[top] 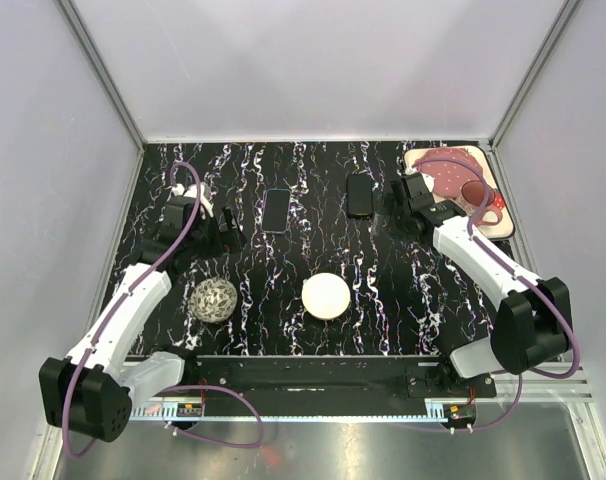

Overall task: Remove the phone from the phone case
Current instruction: Pick up the phone at the center of the board.

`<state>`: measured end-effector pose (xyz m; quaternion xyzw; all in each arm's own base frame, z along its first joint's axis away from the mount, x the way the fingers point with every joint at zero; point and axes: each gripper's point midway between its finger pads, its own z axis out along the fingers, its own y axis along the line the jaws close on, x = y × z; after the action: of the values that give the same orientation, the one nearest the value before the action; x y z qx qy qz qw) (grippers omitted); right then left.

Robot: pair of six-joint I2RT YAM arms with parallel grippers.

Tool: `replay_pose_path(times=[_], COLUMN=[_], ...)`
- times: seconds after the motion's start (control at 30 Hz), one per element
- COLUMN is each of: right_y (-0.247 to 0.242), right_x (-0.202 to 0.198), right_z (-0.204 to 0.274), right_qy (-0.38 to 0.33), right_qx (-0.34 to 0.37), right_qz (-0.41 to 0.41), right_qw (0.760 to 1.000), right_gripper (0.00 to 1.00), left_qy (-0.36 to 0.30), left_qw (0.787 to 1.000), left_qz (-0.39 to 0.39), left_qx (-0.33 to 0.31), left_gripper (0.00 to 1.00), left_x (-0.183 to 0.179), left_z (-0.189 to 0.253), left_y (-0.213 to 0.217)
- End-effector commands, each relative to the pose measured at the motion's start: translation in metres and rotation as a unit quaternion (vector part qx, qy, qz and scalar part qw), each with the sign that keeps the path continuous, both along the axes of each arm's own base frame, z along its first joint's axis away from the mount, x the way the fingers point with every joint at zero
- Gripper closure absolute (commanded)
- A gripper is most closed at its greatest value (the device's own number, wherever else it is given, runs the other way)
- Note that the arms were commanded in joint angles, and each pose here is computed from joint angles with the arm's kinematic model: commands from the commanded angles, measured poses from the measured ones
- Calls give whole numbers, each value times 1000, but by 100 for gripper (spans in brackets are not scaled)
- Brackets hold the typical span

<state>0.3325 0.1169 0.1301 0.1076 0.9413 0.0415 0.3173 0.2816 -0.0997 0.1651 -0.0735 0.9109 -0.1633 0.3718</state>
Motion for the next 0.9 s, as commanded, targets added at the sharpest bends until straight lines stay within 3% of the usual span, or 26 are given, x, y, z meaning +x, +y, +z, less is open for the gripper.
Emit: replay_pose_path(times=[0.0,0.3,0.53,0.63,0.87], right_y=[9,25,37,49,54], right_x=[8,26,83,105,143], right_z=[10,18,4,-4,-38], right_qy=[-28,-42,3,18,71], right_qx=[18,43,-25,-31,-80], right_qz=[5,21,49,72,77], right_qw=[999,998,998,997,991], right_gripper=[0,1,0,0,0], left_qy=[-19,-25,-49,-29,-8], left_qw=[999,999,997,999,999], left_qz=[-20,36,67,20,2], left_qx=[-16,-3,-8,-31,-38], left_gripper=[1,1,1,1,1], left_x=[8,6,0,-5,-2], left_z=[17,13,15,17,20], left_y=[-9,8,17,0,-9])
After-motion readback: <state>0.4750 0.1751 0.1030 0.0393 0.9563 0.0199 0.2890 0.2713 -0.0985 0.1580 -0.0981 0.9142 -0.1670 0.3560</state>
